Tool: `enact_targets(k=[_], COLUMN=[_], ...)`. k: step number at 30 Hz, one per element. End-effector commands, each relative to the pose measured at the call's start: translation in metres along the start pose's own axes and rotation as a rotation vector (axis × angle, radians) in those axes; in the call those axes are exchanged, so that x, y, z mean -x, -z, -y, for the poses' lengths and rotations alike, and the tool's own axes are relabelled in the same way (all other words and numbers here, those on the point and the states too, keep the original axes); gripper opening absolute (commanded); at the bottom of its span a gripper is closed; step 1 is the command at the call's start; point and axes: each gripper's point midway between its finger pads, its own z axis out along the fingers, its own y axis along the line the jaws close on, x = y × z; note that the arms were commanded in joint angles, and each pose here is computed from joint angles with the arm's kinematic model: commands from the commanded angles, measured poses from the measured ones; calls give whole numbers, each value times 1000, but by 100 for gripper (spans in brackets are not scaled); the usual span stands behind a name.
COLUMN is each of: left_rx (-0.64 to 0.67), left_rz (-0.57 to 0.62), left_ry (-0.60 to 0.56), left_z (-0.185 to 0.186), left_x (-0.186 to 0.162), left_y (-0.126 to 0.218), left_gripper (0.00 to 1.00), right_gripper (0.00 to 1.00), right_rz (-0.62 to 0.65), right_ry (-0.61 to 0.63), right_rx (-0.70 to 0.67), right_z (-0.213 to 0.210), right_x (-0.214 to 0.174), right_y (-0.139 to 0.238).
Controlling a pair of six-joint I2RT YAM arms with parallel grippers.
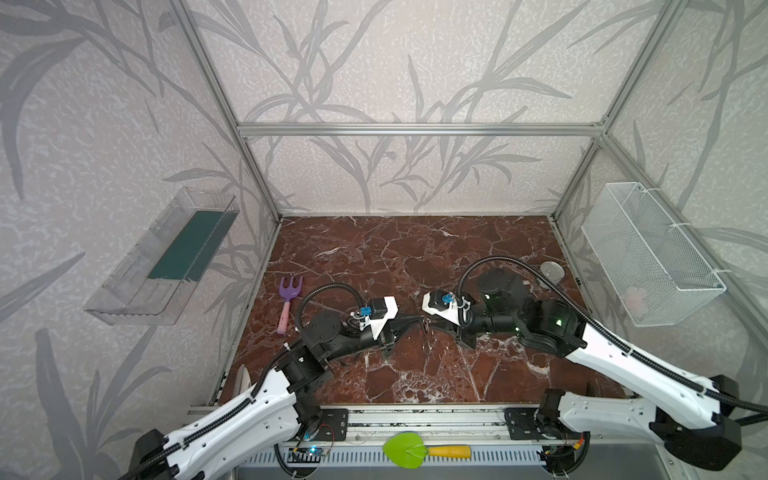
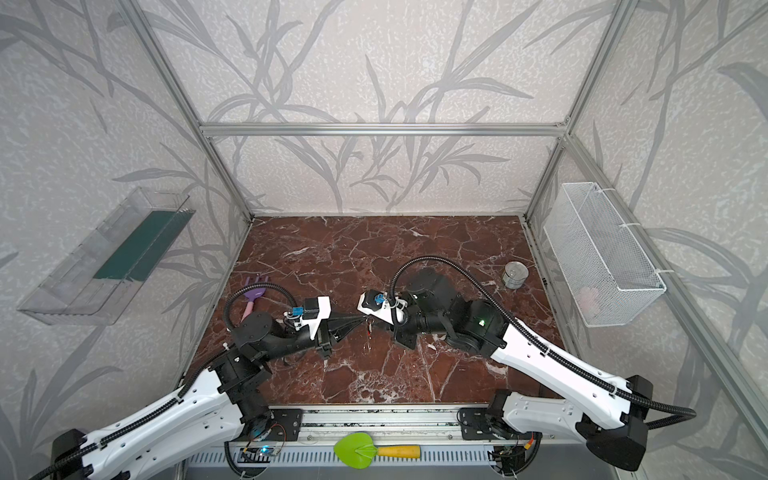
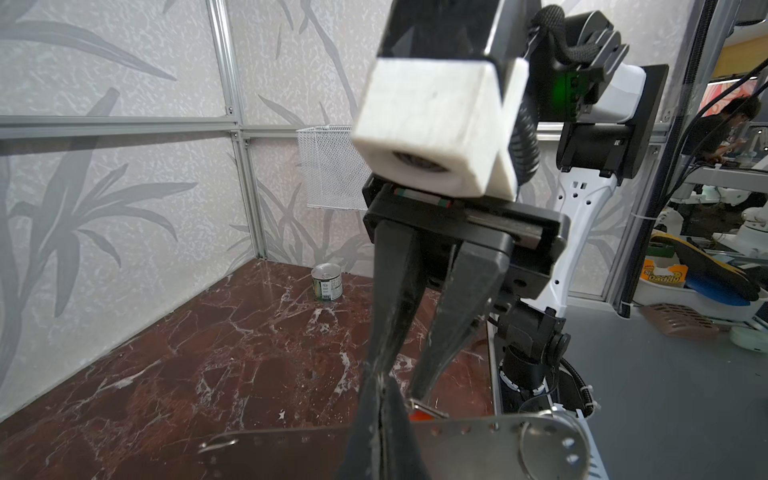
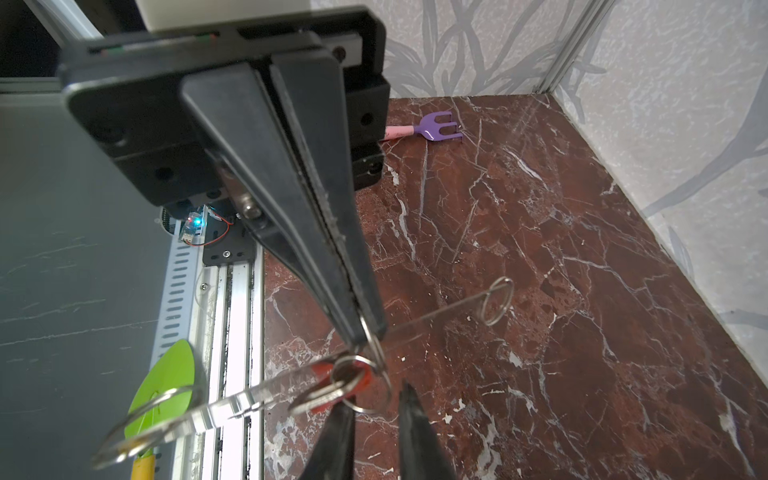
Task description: Put the keys on the keyring
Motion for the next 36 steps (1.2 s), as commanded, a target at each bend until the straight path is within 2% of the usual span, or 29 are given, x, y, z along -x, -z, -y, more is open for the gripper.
enact_targets(k=[1,6,12,15,18,20,24,31,36], left_rx=[-20,-20,-11,-5,3,7,15,25,24], left_rz=[77,107,133,136,134,134,134,136,145], left_ry=[-10,-4,-15,-21,-20,-20,-23,-28,-30], left_z=[6,6,6,5,5,4,4,2,2], left_x=[15,15,19,20,19,18,18,19,21], left_y=[3,5,8,9,11,11,13,13,13], left_gripper=[0,0,0,0,0,0,0,0,0], right_gripper=[10,0,0,0,18,25,29,36,39], right_rz=[91,79,46,20,20,35,94,198,226], right_ry=[-3,-7,-7,-14,-16,-13,2,13,-20], right_rx=[25,56,92,55,-41,-100,-142,-5,54], right_z=[-5,-9,-15,-9,5,13,14,-14,-20], right_x=[20,15,7,1,1,2,10,24,28], right_y=[5,-1,-6,-6,1,9,28,39,28])
